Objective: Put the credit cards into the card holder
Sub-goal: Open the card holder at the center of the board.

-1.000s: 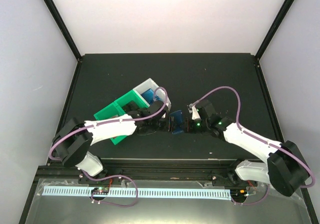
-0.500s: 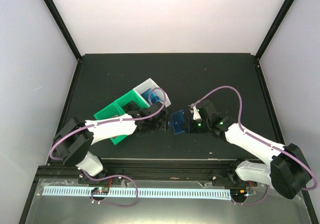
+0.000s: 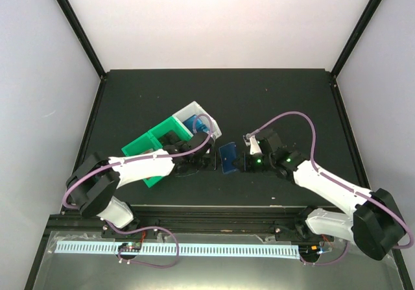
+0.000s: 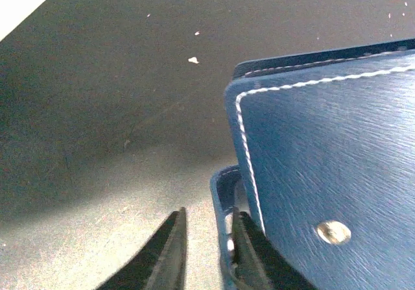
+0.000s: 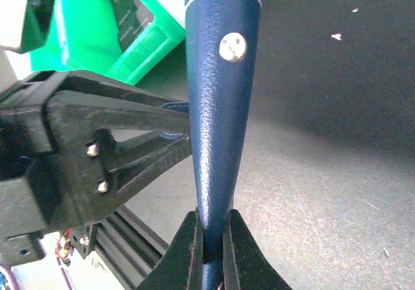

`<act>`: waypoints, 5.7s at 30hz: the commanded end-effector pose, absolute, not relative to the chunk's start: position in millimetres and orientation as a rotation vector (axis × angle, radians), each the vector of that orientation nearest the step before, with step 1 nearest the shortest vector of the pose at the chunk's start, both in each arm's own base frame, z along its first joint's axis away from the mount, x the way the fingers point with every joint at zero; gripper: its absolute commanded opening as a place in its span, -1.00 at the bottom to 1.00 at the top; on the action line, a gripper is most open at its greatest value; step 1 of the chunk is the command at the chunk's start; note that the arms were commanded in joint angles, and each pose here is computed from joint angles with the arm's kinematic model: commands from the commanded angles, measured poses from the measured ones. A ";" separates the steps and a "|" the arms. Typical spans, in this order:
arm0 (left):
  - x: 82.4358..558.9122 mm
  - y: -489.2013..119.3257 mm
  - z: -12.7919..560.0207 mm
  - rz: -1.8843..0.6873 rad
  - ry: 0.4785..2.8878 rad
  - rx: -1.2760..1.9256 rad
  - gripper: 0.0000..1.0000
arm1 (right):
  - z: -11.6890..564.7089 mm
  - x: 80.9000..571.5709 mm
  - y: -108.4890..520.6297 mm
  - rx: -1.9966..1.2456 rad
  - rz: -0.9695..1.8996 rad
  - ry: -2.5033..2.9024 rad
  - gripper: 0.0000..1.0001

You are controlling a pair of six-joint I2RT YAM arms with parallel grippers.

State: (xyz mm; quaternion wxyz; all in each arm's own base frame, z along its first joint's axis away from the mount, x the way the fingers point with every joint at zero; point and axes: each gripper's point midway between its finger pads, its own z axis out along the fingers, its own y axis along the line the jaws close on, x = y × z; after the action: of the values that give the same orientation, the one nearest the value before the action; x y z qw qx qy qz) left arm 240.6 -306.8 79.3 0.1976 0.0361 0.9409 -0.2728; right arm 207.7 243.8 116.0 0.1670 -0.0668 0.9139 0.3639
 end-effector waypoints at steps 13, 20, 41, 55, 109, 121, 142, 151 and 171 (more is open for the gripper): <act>227.8 -304.3 87.0 -0.870 2.600 0.149 -0.97 | 76.1 205.0 223.6 -0.168 0.834 2.715 -0.42; 211.1 -316.1 90.2 -1.013 2.600 0.247 -0.97 | 61.0 205.5 218.7 -0.189 0.754 2.772 0.16; 205.1 -324.2 102.5 -1.078 2.573 0.338 -0.97 | 56.5 209.6 216.6 -0.293 0.494 2.800 0.39; 205.0 -312.4 90.4 -0.987 2.610 0.322 -0.97 | 52.3 227.8 165.9 -0.152 0.091 2.756 0.28; 203.1 -325.5 97.7 -1.048 2.608 0.392 -0.97 | 57.6 201.0 247.7 -0.600 0.656 2.796 -0.98; 202.2 -317.6 83.2 -0.997 2.648 0.353 -0.97 | 37.8 229.7 220.1 -0.476 0.322 2.802 -0.45; 217.7 -282.8 106.4 -0.849 2.541 0.173 0.01 | 21.2 229.0 211.7 -0.590 0.030 2.889 0.16; 208.7 -275.3 128.4 -0.934 2.437 0.199 0.01 | 36.6 238.2 224.7 -0.504 0.079 2.857 0.17; 243.1 -351.3 94.3 -1.079 2.435 0.313 -0.63 | 79.1 277.6 227.8 -0.187 0.156 2.617 -0.10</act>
State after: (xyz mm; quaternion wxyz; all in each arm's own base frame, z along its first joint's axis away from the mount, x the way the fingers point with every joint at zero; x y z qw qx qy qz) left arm 222.8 -323.1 68.0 0.1953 0.0979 0.9100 -0.3524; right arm 262.3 232.4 73.5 0.2141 -0.0876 0.9697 0.0790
